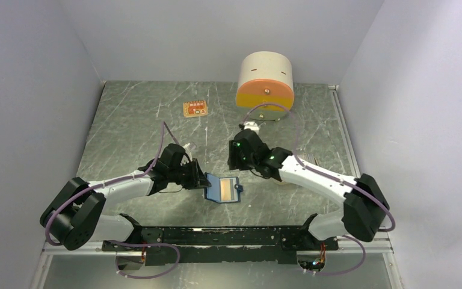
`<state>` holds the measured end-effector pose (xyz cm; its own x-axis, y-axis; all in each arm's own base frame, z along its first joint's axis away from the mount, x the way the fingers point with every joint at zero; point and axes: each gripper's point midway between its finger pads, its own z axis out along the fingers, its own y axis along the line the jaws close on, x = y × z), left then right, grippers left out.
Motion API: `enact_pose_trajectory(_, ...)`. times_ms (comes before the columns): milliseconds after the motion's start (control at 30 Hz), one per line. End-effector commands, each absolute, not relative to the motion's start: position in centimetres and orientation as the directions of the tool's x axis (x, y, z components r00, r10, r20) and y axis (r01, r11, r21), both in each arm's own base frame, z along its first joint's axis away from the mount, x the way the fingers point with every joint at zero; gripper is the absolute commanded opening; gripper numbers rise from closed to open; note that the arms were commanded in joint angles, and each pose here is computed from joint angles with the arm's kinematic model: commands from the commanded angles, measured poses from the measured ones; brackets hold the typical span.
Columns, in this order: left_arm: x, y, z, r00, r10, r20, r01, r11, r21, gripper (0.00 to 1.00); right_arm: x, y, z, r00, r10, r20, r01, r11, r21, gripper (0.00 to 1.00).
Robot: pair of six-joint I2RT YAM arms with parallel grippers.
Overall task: Put the credit cards into the card holder
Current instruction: Insert the credit card into the card holder, then pick up the credit card from the storage box.
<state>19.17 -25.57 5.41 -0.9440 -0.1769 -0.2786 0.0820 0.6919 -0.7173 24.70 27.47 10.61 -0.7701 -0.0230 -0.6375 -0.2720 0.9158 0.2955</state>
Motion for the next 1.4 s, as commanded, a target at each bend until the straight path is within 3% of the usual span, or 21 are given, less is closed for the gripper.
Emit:
enact_pose_trajectory(0,19.9,-25.9,6.3,-0.932,-0.172,-0.318,0.124,0.675,-0.728,0.22,25.8,19.7,12.0,-0.748,-0.09,-0.658,-0.157,0.987,0.043,0.59)
enact_pose_trajectory(233,19.9,-26.5,7.1,-0.935,-0.148,-0.323,0.154,0.652,-0.743,0.21,26.9,10.5,13.6,-0.751,-0.062,-0.657,0.055,0.986,-0.156,0.65)
enact_pose_trajectory(433,19.7,-27.0,7.7,-0.938,-0.132,-0.321,0.171,0.628,-0.759,0.23,26.5,4.1,13.0,-0.805,-0.052,-0.591,0.183,0.926,-0.331,0.68)
enact_pose_trajectory(1367,19.2,-26.5,6.0,-0.948,-0.131,-0.29,0.139,0.649,-0.748,0.22,28.6,-0.5,6.3,-0.924,-0.097,-0.37,0.132,0.826,-0.547,0.69)
